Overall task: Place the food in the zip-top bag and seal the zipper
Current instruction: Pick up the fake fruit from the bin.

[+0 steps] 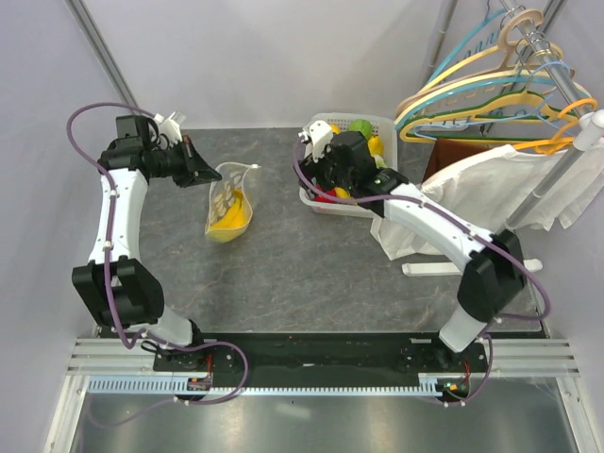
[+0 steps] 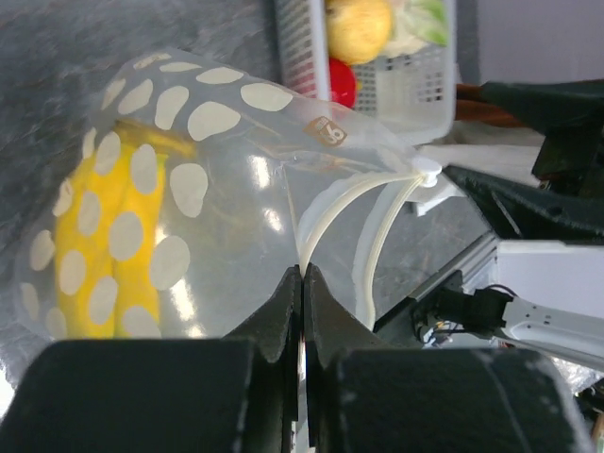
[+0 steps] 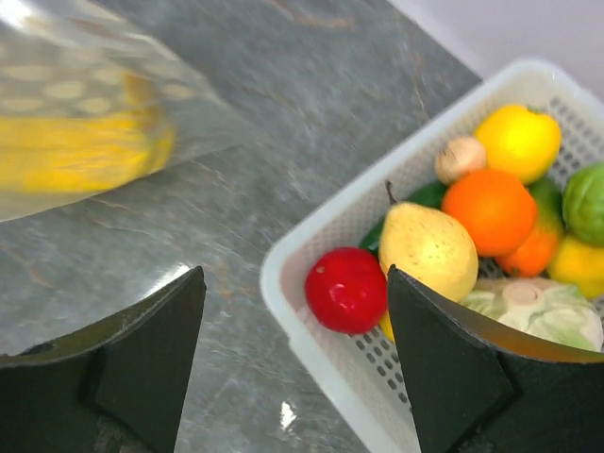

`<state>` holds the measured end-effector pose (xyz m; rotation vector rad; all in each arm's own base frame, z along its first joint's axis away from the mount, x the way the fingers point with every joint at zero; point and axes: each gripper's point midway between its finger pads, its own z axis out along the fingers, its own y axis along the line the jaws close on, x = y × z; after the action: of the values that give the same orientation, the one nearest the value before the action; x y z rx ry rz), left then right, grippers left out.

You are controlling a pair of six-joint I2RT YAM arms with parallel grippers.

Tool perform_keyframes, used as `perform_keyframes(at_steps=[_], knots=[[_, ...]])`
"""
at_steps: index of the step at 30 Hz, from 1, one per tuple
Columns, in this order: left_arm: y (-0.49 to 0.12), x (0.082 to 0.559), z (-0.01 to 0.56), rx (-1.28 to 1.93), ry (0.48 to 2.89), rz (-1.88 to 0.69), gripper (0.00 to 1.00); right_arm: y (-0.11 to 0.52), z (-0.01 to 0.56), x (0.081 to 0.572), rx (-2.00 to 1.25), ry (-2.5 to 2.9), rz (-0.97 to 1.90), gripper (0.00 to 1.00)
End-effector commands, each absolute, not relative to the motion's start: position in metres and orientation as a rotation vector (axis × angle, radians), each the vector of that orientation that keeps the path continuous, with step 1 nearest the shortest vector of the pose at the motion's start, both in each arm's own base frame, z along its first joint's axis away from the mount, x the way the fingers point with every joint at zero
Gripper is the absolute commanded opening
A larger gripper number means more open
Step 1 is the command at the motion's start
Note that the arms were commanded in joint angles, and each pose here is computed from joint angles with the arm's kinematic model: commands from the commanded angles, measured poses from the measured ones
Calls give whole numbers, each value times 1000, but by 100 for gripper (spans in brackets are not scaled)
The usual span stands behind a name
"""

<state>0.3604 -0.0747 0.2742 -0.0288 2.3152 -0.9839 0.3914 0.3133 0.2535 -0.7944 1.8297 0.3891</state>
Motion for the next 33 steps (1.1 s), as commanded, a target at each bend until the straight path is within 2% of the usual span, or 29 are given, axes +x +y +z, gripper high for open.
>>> perform_keyframes(at_steps=[1, 3, 7, 21, 33], knots=[[-63, 379, 257, -33, 2285, -873, 2, 289, 229, 427, -731, 1950, 235, 85], [-66, 377, 248, -46, 2294, -889, 2, 286, 216, 436, -725, 1977, 201, 86], [-73, 376, 237, -62, 2308, -940, 2, 277, 198, 457, -690, 2003, 94, 98], [-86, 368, 245, 6, 2283, -982, 2, 261, 152, 496, -663, 2047, -72, 98], [-93, 367, 249, 29, 2276, -1011, 2, 249, 127, 512, -663, 2057, -108, 98]])
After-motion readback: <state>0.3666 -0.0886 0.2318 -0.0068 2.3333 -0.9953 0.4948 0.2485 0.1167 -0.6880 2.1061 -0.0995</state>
